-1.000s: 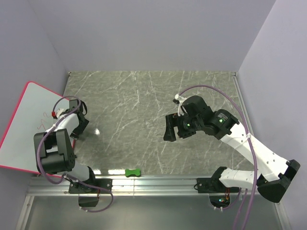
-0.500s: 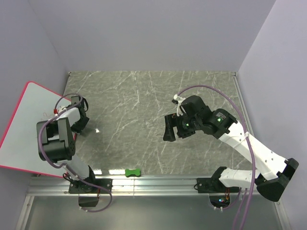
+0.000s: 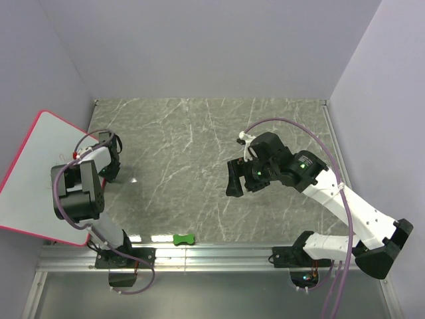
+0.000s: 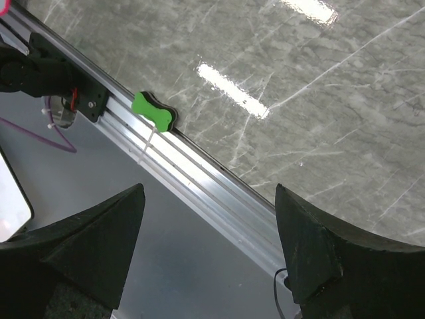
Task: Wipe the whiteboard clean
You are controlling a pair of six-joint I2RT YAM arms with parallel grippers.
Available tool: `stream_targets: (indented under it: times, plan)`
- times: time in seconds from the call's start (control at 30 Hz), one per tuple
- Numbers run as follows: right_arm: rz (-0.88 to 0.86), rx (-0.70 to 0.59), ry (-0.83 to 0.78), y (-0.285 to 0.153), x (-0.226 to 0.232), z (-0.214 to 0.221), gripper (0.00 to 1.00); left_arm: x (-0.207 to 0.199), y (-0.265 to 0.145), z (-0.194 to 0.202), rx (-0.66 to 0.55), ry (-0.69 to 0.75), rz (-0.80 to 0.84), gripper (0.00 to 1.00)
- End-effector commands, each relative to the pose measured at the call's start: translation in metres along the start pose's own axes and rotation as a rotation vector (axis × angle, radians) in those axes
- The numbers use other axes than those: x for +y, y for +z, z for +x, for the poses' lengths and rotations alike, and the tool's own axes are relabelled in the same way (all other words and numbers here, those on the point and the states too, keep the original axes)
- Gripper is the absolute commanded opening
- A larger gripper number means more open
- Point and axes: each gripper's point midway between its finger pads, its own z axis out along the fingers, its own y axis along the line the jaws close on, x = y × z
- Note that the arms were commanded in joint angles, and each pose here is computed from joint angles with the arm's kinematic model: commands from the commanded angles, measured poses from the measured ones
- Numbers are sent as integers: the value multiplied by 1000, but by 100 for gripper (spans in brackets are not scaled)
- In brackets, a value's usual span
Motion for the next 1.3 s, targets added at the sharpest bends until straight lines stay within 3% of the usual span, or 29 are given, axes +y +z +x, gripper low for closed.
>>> stream_targets:
  times: [0.0,0.27,0.87,1.1,1.17,1.27]
  plan:
    - [-24,-16,-31,-6,7,-4,86,-10,13,0,-7,19,3,0]
    - [-10,-25,-21,-7,-1,-2,85,-49,-1,24,-6,129,74,0]
    - [119,-65,11,-19,-48,32,85,-169,-79,171,50,383,249,0]
    - [142,-73,24,-20,-60,41,85,-193,-102,197,35,438,288,0]
    - [141,-84,27,-21,-61,41,85,-195,-105,199,46,448,300,4]
    - [140,-95,26,-22,-62,40,86,-198,-111,197,44,461,321,30]
